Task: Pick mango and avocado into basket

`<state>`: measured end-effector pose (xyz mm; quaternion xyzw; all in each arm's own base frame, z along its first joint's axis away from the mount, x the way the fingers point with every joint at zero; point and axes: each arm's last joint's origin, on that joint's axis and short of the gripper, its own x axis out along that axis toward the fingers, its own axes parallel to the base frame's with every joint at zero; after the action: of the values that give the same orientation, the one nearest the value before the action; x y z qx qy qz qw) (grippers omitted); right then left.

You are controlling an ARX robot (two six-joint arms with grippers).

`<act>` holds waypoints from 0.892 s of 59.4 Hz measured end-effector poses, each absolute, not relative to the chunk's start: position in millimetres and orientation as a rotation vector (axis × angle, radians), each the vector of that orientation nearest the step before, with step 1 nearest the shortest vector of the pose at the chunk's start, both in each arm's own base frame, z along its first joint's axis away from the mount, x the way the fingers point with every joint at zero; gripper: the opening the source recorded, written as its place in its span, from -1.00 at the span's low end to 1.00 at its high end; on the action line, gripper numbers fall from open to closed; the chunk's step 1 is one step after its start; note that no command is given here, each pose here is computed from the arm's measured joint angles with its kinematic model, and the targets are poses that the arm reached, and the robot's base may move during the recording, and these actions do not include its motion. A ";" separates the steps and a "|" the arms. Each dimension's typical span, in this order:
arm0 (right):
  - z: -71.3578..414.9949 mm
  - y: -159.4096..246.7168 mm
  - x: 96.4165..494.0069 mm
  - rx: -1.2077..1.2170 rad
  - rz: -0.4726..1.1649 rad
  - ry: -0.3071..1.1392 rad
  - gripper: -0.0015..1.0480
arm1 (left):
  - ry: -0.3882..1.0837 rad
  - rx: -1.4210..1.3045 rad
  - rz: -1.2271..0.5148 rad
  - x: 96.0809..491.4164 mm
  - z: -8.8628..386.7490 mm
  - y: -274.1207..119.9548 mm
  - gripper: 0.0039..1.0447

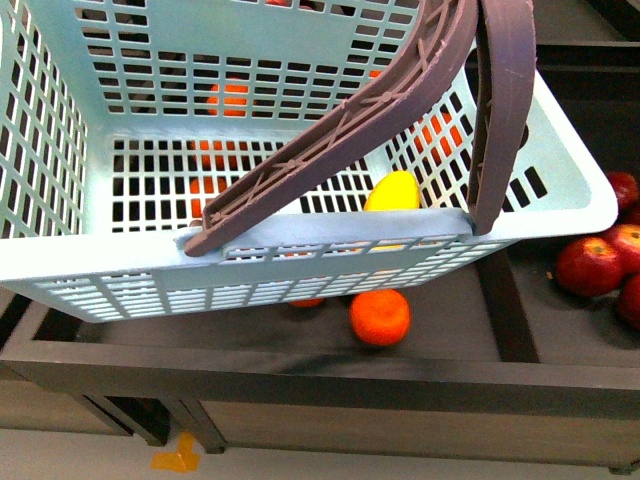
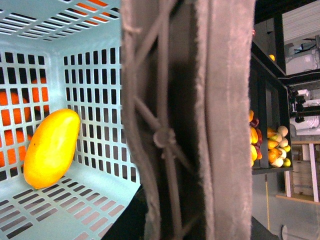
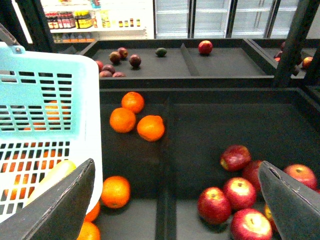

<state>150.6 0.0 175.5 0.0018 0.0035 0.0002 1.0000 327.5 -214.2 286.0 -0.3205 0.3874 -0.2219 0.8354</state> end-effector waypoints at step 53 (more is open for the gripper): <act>175.1 -0.1 150.6 0.004 -0.001 0.009 0.83 | 0.822 -0.679 -0.472 327.5 286.0 -214.2 -0.75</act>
<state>150.6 -0.1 175.1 0.0018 0.0043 -0.0006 1.0000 327.5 -214.2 286.0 -0.3207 0.3880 -0.2229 0.8348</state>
